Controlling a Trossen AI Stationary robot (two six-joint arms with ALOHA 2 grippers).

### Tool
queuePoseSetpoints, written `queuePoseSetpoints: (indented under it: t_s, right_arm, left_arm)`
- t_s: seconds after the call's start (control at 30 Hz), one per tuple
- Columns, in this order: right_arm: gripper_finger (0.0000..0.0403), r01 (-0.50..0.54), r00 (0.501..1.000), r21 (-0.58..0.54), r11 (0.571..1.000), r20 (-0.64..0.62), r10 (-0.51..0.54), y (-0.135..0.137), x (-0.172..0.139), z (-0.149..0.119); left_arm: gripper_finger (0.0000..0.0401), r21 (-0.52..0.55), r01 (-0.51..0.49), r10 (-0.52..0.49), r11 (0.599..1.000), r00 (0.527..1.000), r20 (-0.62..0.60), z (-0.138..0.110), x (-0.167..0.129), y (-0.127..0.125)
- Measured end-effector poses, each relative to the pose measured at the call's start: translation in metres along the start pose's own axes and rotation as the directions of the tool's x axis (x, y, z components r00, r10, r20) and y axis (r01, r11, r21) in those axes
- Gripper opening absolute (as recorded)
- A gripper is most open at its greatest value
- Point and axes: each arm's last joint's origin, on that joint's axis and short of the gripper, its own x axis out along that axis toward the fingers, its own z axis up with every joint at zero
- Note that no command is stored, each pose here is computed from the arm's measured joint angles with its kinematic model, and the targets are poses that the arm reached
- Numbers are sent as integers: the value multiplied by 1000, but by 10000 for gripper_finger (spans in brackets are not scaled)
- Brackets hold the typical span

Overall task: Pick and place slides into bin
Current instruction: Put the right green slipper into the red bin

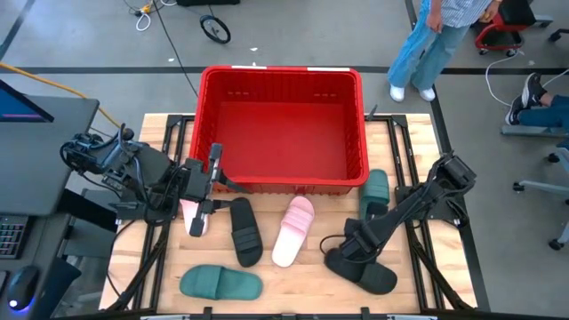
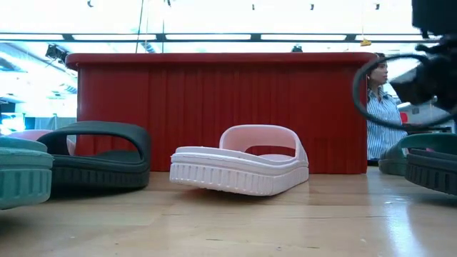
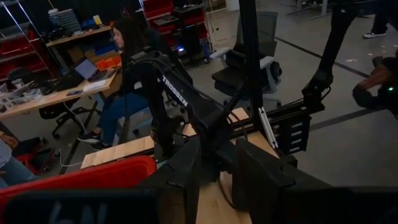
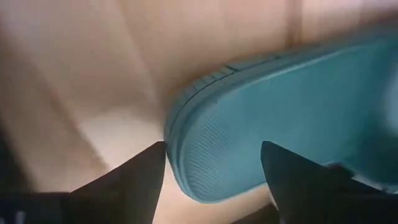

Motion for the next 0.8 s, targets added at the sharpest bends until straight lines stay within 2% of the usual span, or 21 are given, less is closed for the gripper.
queuePoseSetpoints:
  t_s: [0.17,0.27,0.37,0.57,0.67,0.8]
  right_arm:
    - [260,-37,999,22,999,20,37,-5,15,-5]
    - [239,-69,997,24,997,44,68,-6,21,-6]
    - [191,-66,997,23,998,44,65,-8,25,-8]
    - [47,-129,989,8,992,73,128,-10,11,-10]
    - [34,-238,967,5,971,95,237,-15,-12,-16]
    - [34,-470,877,10,883,117,466,-25,-58,-31]
  left_arm:
    - [102,0,0,0,1000,1000,0,0,0,0]
    - [99,0,0,0,1000,1000,0,0,0,0]
    - [98,-1,0,0,1000,1000,1,0,0,0]
    - [100,-1,0,0,1000,1000,0,0,0,0]
    - [97,-2,0,0,1000,1000,0,0,0,0]
    - [89,-66,0,0,998,1000,5,0,0,0]
